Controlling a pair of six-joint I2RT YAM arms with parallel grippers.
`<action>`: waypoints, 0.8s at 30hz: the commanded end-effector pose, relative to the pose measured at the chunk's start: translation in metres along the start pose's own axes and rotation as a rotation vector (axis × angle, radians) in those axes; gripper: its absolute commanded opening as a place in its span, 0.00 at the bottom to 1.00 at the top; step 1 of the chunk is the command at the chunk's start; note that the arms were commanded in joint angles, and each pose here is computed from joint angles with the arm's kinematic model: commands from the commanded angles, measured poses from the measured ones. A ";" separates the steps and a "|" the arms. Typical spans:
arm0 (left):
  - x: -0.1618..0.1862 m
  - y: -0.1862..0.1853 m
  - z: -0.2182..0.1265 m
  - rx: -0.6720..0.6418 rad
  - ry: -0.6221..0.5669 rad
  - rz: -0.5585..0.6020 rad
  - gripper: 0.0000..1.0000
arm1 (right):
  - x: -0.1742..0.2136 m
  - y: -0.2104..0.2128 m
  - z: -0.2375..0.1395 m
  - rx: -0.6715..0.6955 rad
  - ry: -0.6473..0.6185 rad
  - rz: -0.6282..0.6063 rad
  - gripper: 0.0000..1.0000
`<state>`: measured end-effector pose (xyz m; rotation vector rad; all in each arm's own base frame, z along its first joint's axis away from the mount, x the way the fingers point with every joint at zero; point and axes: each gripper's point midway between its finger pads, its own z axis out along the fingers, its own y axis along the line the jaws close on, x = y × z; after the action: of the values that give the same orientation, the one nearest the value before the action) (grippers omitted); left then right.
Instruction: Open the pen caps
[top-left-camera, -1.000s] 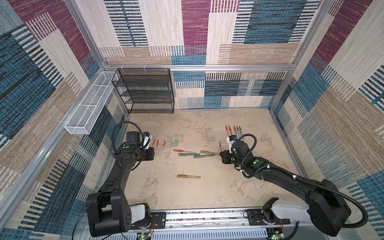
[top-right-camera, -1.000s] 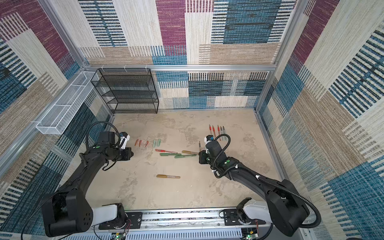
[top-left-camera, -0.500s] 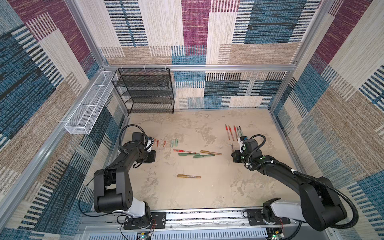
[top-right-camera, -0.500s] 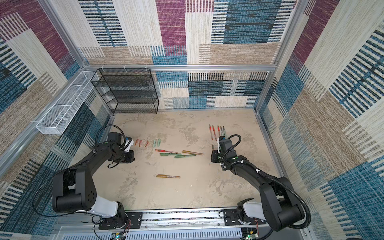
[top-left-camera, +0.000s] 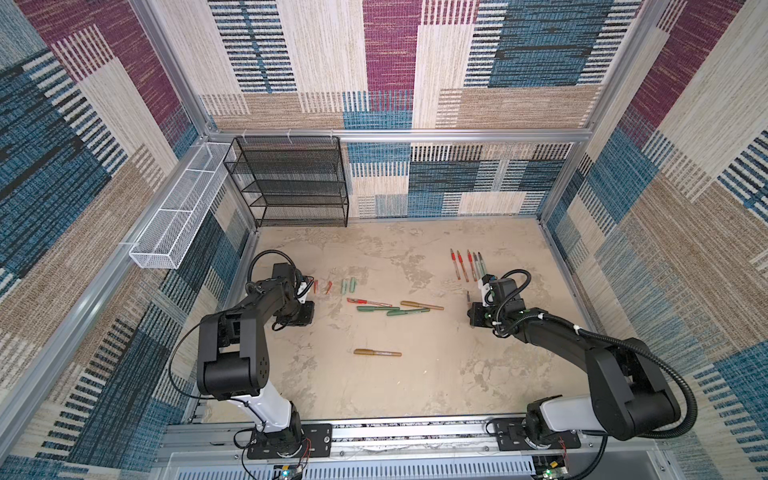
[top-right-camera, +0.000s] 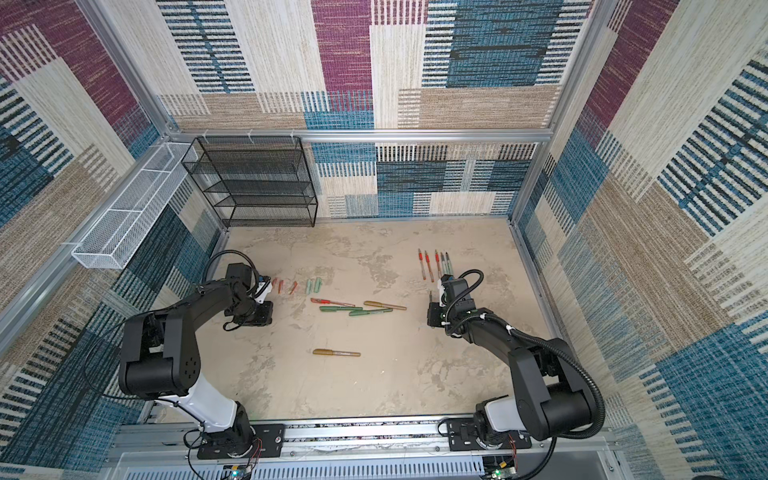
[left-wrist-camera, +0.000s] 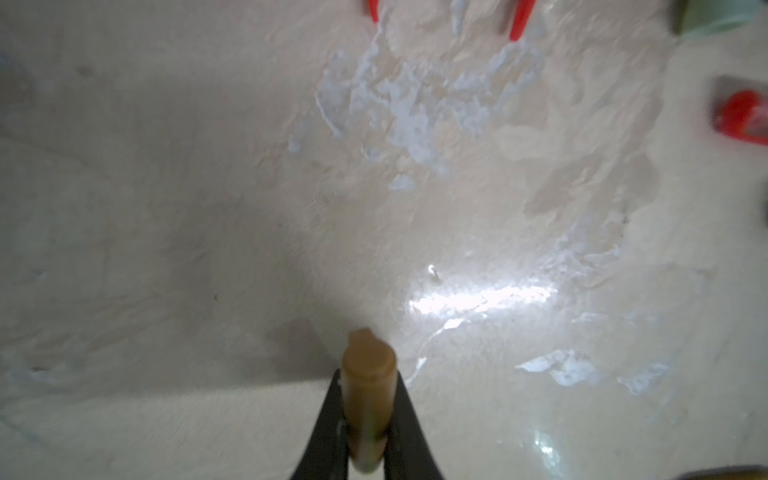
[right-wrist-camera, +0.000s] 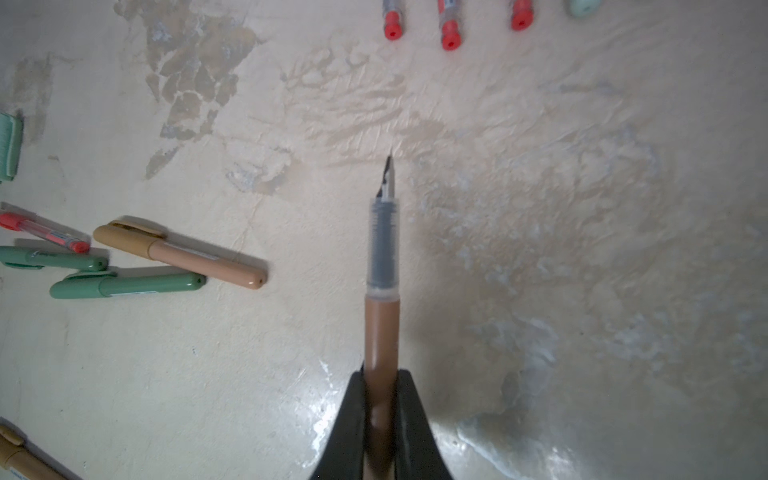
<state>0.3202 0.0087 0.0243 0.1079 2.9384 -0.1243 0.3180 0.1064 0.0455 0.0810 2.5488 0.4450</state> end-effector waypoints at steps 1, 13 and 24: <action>0.000 0.003 0.000 -0.024 0.009 0.003 0.11 | -0.012 0.003 0.000 -0.008 -0.028 -0.009 0.00; -0.006 0.000 -0.021 -0.028 -0.074 -0.007 0.44 | -0.017 -0.004 0.004 0.036 -0.026 -0.010 0.00; -0.016 -0.012 -0.076 -0.016 -0.287 0.040 0.65 | -0.014 -0.007 0.016 0.046 0.017 0.007 0.03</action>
<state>0.3185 0.0081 0.0906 0.1056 2.7068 -0.0681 0.3347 0.1015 0.0358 0.1045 2.5857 0.3921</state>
